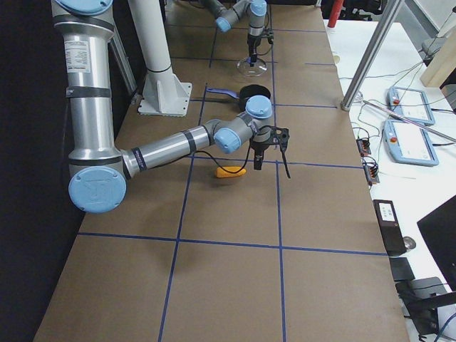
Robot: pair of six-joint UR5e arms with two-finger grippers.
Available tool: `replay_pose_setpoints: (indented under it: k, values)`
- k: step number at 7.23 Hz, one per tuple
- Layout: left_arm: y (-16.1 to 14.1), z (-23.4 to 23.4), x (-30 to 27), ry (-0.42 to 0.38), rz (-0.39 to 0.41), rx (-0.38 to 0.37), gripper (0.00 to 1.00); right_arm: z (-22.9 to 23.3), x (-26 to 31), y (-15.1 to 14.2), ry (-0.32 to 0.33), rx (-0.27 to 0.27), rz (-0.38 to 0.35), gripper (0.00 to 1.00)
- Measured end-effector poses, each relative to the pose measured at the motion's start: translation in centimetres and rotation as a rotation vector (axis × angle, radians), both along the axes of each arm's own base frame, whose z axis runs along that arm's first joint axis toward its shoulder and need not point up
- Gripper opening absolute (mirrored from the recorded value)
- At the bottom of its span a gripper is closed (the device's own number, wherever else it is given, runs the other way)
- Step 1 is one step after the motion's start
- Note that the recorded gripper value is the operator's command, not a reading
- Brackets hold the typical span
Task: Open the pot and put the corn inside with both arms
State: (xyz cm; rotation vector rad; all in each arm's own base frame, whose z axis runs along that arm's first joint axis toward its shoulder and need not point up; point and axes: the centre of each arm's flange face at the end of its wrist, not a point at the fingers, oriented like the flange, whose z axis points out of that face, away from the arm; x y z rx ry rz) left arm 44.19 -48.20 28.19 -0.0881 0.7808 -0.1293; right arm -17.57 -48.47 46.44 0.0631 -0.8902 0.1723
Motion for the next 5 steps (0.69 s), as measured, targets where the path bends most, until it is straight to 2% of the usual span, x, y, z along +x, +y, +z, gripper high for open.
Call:
replay_pose_setpoints:
  k: [2, 5]
  values:
    - [-0.7, 2.8, 0.9, 0.001, 0.000, 0.001, 0.18, -0.1, -0.6, 0.2, -0.003, -0.001, 0.000, 1.00]
    - [-1.2, 4.2, 1.5, -0.004, 0.002, -0.004, 0.23, 0.0, -0.8, 0.3, -0.002, -0.002, -0.002, 1.00]
